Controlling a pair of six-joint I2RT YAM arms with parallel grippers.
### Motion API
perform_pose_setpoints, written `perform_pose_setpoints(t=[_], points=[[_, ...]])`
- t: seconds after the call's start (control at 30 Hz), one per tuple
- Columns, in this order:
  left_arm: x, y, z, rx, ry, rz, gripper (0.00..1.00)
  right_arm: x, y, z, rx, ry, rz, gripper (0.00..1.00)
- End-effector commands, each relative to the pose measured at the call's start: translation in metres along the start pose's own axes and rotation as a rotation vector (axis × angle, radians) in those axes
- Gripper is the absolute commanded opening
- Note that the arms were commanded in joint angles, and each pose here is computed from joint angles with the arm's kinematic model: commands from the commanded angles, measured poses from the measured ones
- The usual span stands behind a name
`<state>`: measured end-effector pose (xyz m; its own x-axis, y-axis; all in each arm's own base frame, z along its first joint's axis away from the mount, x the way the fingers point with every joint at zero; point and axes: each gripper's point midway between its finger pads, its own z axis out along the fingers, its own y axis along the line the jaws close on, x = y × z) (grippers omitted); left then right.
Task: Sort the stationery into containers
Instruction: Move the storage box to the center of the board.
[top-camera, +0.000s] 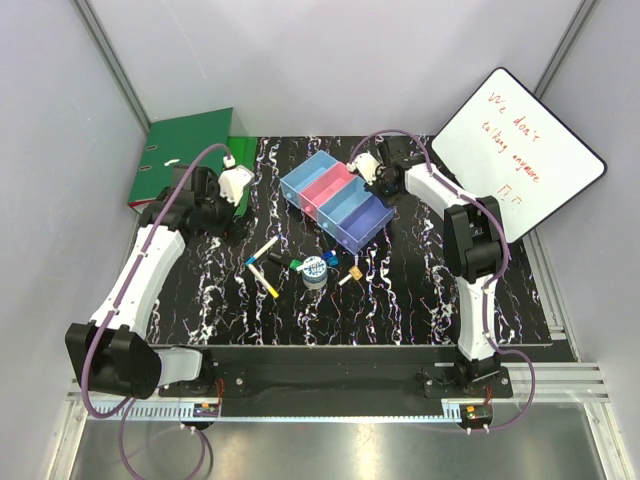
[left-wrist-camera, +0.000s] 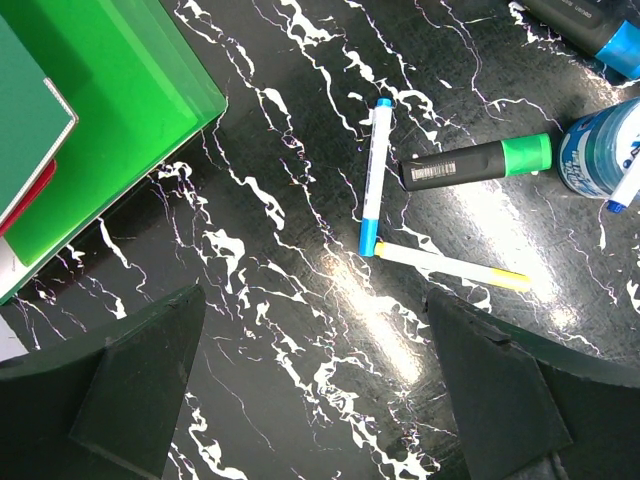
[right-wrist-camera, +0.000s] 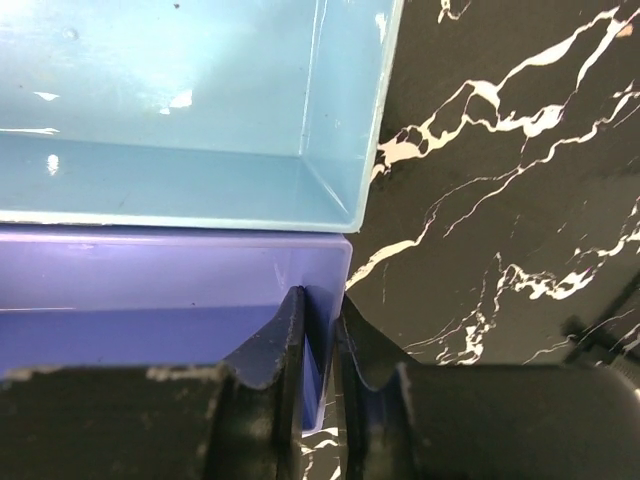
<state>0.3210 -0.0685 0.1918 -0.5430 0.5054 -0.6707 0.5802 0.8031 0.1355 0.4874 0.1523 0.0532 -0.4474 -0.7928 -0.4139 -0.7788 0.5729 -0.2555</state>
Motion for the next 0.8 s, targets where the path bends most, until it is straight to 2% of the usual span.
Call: perform_pose_setpoints(t=[0.0, 0.33, 0.77], points=[[-0.016, 0.003, -0.003, -0.003, -0.050, 0.029, 0.99, -0.007, -0.015, 0.003, 0.056, -0.001, -0.121, 0.13], [-0.011, -0.003, 0.000, 0.021, -0.036, 0.024, 0.99, -0.024, -0.049, 0.009, 0.180, -0.015, -0.248, 0.14], [-0.005, -0.007, 0.005, 0.037, -0.019, 0.021, 0.99, -0.052, -0.075, 0.019, 0.246, -0.059, -0.376, 0.14]])
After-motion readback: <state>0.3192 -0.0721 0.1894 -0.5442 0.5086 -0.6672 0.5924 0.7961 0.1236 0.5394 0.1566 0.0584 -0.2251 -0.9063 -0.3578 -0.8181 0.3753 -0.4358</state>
